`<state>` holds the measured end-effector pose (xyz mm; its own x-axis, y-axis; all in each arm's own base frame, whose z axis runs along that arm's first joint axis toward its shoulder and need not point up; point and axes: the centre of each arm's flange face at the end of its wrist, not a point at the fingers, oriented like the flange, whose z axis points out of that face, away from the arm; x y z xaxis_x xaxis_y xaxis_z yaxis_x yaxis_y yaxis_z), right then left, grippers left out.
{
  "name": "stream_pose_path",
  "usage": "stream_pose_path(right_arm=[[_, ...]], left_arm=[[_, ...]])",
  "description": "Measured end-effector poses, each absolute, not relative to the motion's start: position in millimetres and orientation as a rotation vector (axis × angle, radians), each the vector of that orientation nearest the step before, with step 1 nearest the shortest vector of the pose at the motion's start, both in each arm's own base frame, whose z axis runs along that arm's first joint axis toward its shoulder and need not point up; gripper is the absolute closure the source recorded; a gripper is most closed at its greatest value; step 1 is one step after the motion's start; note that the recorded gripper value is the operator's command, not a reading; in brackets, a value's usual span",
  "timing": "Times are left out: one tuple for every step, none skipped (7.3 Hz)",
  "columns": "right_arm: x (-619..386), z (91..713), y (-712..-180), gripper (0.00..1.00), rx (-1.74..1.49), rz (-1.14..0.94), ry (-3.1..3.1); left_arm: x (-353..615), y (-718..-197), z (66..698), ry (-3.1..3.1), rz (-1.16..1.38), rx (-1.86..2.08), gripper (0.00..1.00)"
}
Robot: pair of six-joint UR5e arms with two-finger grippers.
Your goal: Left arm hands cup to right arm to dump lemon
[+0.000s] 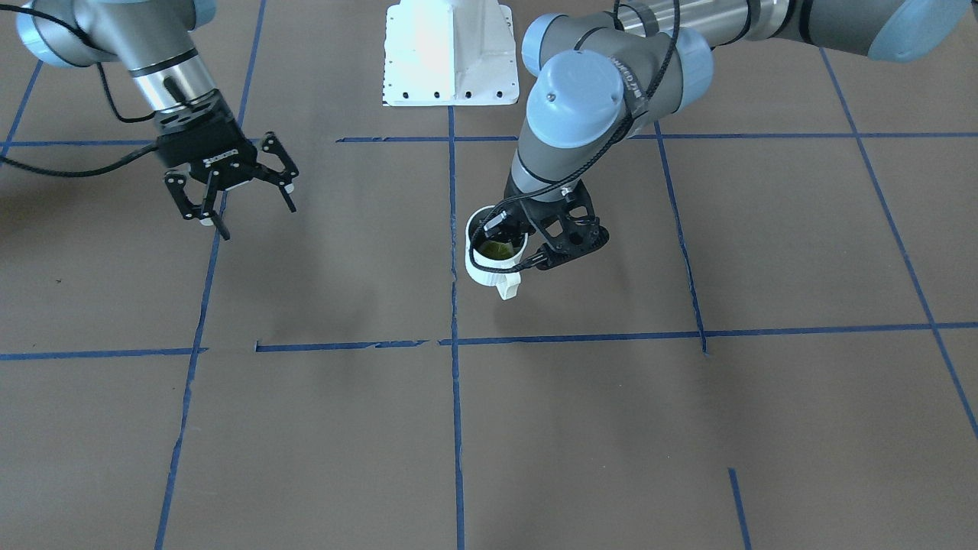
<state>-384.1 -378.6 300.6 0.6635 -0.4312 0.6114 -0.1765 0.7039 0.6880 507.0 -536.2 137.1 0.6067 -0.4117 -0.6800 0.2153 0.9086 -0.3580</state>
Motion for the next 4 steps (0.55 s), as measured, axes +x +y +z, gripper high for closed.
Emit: stream_pose_path(right_arm=[[-412.8, 284.1, -355.8, 0.0, 0.88, -0.149, -0.834], [-438.7, 270.9, -329.3, 0.0, 0.956, -0.13, -0.81], [-462.3, 260.9, -306.0, 0.0, 1.02, -0.109, -0.784], [-483.5, 255.1, -290.3, 0.0, 1.073, -0.084, -0.751]], left_arm=[[516.6, -543.6, 118.2, 0.846, -0.379, -0.261, 1.0], [521.5, -545.1, 104.3, 0.853, -0.379, -0.265, 1.0], [526.3, -541.9, 94.6, 0.86, -0.372, -0.268, 1.0], [533.3, -534.8, 85.6, 0.869, -0.359, -0.271, 1.0]])
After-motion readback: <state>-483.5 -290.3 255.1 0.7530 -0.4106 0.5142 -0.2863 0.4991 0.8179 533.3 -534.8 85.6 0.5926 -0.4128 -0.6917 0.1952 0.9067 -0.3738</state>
